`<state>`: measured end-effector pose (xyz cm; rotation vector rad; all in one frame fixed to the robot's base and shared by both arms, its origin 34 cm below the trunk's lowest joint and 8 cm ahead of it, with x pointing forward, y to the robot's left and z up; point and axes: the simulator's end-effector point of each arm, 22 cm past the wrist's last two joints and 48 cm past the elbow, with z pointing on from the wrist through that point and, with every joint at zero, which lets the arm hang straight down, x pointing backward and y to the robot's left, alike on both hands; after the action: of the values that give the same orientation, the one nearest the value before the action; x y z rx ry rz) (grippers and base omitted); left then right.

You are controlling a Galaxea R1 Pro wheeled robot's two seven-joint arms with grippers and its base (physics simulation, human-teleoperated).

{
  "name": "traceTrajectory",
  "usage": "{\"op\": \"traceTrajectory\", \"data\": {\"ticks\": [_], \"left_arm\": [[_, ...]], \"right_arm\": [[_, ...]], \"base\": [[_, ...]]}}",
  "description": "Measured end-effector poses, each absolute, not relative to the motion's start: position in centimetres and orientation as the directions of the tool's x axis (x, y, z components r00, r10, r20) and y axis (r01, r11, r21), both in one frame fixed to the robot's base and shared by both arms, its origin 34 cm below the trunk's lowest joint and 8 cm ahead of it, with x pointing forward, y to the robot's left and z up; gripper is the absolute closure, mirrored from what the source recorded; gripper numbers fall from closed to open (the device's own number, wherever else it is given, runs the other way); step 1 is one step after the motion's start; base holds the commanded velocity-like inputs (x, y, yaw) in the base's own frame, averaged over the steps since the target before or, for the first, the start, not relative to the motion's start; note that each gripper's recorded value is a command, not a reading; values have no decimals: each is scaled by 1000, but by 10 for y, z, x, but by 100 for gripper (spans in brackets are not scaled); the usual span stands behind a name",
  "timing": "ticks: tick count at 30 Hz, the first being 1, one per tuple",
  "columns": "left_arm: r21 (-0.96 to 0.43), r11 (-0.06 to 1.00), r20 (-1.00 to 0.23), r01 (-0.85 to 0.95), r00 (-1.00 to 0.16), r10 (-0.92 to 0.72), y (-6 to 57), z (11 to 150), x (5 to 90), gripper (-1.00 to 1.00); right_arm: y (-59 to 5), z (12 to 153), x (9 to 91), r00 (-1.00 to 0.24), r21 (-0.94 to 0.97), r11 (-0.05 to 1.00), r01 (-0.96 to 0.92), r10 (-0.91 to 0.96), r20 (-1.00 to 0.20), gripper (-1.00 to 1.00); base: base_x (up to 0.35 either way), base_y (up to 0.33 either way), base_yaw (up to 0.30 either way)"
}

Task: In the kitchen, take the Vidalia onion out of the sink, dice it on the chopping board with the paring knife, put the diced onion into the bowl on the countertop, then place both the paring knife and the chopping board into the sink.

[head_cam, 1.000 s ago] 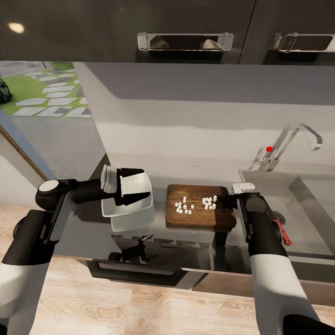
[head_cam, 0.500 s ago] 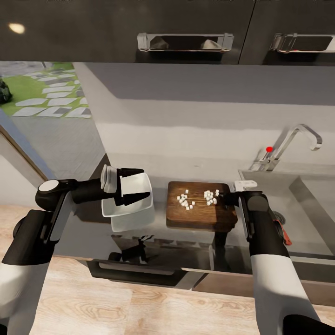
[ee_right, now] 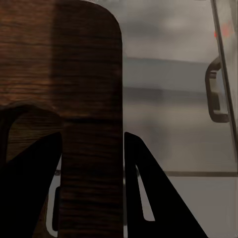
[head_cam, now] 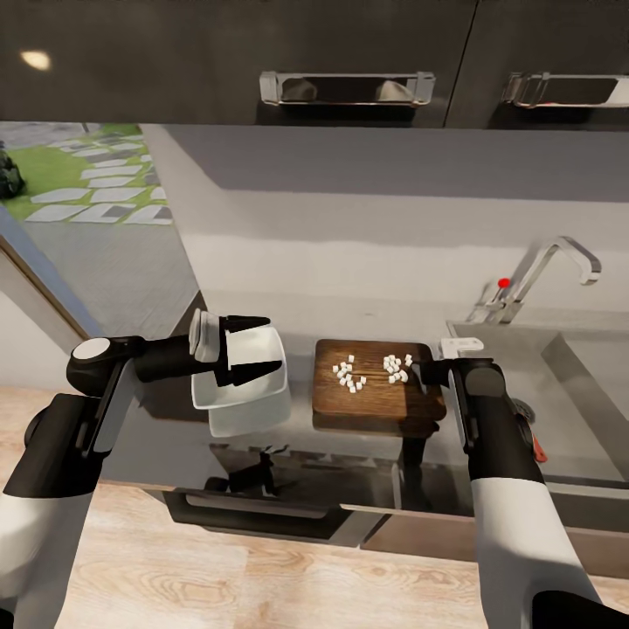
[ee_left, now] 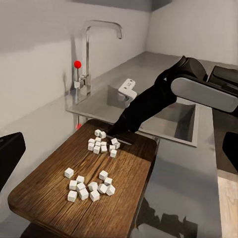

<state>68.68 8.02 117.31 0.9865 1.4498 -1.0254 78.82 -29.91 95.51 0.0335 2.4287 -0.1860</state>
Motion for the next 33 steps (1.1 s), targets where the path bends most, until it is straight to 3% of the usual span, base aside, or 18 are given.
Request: {"op": "traceTrajectory", "data": {"ticks": [33], "left_arm": [[-56, 291, -996, 955, -73, 48, 80, 1191, 681, -100]], "right_arm": [[-309, 978, 789, -740, -154, 982, 107, -25, -672, 100]], "base": [[0, 0, 0]]}}
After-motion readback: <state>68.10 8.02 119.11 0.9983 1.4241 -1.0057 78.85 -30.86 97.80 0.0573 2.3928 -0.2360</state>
